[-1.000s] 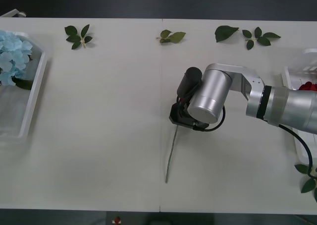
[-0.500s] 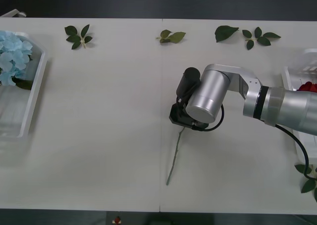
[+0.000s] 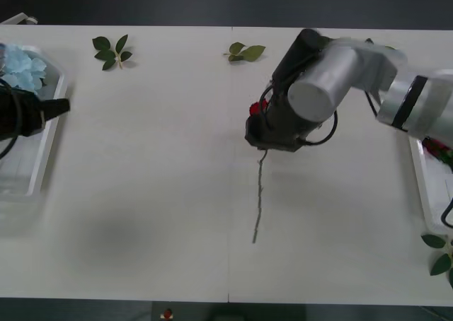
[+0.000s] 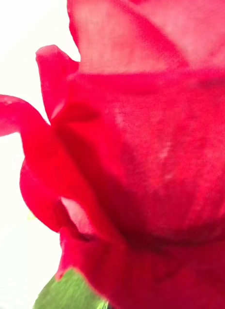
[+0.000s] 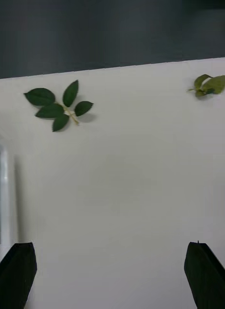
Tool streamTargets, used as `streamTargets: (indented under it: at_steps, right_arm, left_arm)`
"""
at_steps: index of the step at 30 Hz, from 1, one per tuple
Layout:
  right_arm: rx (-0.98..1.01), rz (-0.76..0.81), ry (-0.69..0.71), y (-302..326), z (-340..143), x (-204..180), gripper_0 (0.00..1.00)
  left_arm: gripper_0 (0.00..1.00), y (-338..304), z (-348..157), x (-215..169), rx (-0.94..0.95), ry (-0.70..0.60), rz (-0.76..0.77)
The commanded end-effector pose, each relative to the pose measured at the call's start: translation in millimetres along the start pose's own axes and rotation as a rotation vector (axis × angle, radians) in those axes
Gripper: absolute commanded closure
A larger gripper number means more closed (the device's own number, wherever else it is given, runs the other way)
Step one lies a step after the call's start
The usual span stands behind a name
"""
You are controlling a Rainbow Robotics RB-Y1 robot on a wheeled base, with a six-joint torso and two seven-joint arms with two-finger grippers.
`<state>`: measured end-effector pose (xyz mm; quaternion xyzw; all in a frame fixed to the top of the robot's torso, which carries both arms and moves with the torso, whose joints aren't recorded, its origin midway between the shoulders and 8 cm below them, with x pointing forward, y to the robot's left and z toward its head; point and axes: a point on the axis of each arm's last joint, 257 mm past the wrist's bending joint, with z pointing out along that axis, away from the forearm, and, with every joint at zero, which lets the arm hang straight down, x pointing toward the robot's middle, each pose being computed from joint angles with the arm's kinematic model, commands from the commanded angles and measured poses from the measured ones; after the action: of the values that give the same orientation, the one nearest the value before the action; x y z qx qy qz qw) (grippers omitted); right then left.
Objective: Put the red flowers into the right box and the blue flowers into the left box
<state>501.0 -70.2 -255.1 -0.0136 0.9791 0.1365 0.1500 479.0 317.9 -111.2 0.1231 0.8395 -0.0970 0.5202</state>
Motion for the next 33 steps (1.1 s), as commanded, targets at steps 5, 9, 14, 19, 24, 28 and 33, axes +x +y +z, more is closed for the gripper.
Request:
streamTargets:
  at_steps: [5,9,14,19,24,28,33]
  right_arm:
    - [0.194,-0.229,-0.075,-106.6,-137.6,-100.0,1.0]
    - [0.269,-0.205,-0.098,-164.5,-172.1,-115.4,1.0]
    - [0.369,-0.148,-0.097,-247.5,-202.0,-118.0,1.0]
    - [0.444,-0.128,-0.112,-316.7,-220.2,-114.0,1.0]
    - [0.547,-0.106,-0.134,-388.8,-231.5,-104.1,1.0]
    - [0.616,-0.08,-0.148,-436.9,-233.0,-91.8,1.0]
    - [0.7,-0.069,-0.171,-484.3,-230.0,-78.8,1.0]
  left_arm:
    - [0.09,-68.7,11.2,14.4,0.318,0.028,-0.123]
    - [0.09,-91.8,5.8,16.0,0.421,0.035,-0.082]
    - [0.09,-127.3,-3.4,12.1,0.546,0.004,-0.043]
    - [0.09,-154.3,-18.3,4.2,0.645,-0.043,-0.018]
    - [0.09,-169.7,-33.8,-3.8,0.706,-0.079,0.058]
    - [0.09,-171.4,-34.3,-14.3,0.683,-0.134,0.137]
    - [0.09,-178.6,-40.1,-26.6,0.683,-0.17,0.159]
